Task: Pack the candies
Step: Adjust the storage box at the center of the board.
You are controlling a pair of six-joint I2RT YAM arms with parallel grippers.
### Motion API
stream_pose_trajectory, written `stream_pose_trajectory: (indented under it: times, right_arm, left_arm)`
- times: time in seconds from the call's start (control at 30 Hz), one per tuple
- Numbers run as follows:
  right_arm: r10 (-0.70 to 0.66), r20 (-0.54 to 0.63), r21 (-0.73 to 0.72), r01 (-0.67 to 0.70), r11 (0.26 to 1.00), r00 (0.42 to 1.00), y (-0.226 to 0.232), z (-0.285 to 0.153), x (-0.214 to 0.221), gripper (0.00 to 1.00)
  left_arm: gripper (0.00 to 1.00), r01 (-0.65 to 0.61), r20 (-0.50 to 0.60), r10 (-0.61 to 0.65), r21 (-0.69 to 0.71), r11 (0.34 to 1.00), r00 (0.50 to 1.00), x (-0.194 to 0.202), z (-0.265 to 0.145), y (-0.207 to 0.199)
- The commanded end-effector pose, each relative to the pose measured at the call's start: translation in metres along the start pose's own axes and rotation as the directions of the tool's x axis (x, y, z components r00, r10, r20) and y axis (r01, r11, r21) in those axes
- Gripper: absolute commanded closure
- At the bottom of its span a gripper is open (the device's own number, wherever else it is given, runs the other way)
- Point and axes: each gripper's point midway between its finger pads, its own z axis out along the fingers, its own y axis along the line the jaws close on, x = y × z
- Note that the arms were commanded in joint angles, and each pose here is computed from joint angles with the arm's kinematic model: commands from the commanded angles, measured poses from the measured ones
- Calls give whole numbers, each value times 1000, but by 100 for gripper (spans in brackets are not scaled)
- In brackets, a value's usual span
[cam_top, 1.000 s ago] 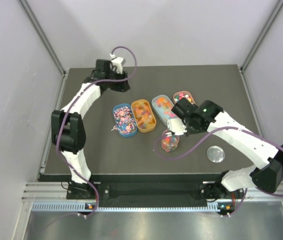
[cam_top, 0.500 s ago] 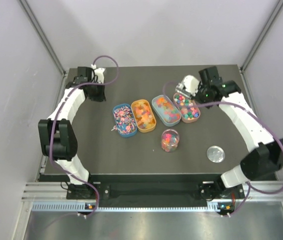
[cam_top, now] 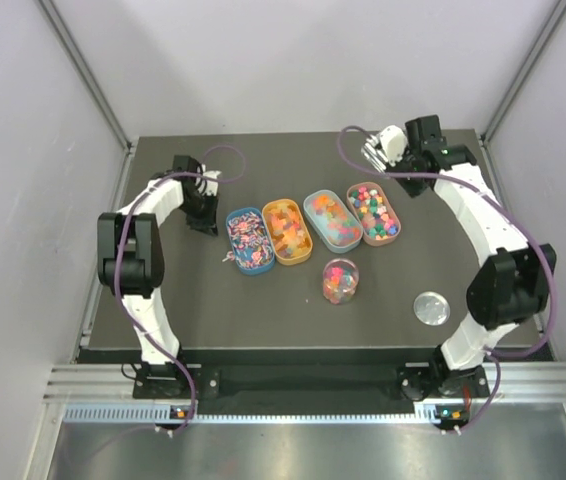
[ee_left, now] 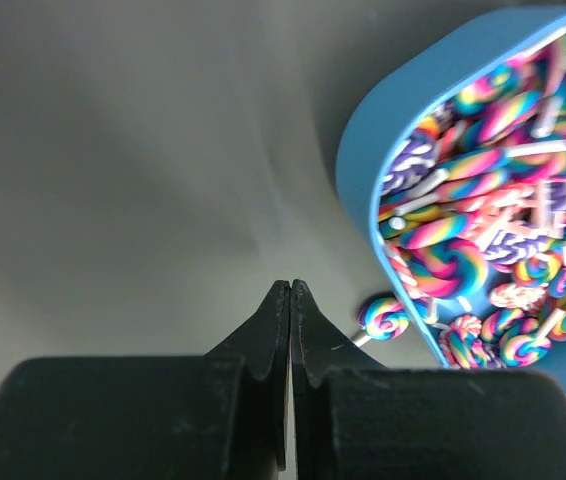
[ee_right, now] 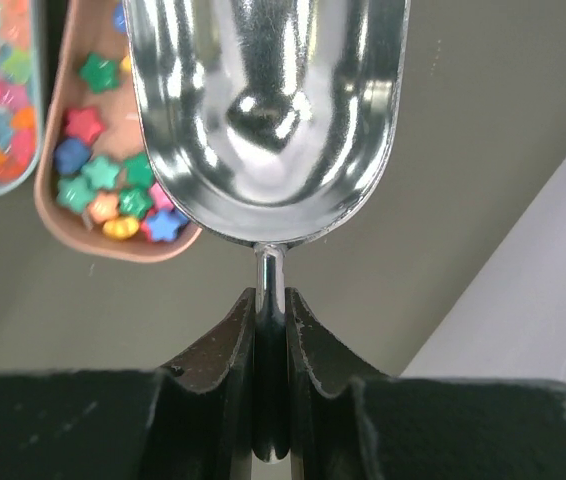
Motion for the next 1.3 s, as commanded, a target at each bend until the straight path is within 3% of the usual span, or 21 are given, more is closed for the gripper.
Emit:
stream_pose_trajectory:
  times: [0.0, 0.2, 0.43, 0.93, 1.27]
  right_arm:
    - [96, 39, 79, -99, 992, 995, -37, 20, -13, 100]
    - [187, -38, 108, -182, 977, 982, -71, 66, 14, 100]
    - [167, -148, 64, -159, 985, 975, -61, 120, 46, 100]
    - [127, -171, -69, -141, 988, 977, 6, 124, 61, 100]
    - [126, -163, -20, -131, 991, 979, 7, 99, 76, 100]
  left_arm:
    - [100, 19, -14, -19, 33, 999, 1000, 3, -4, -7]
    - [100, 34, -71, -30, 59, 998, 997, 21, 7, -12]
    - [100, 5, -116, 8, 112, 994, 993, 21, 19, -29]
    - [100, -145, -130, 172, 194, 970, 976, 13, 43, -99]
    - [100, -247, -87, 272, 221, 943, 958, -9, 60, -140]
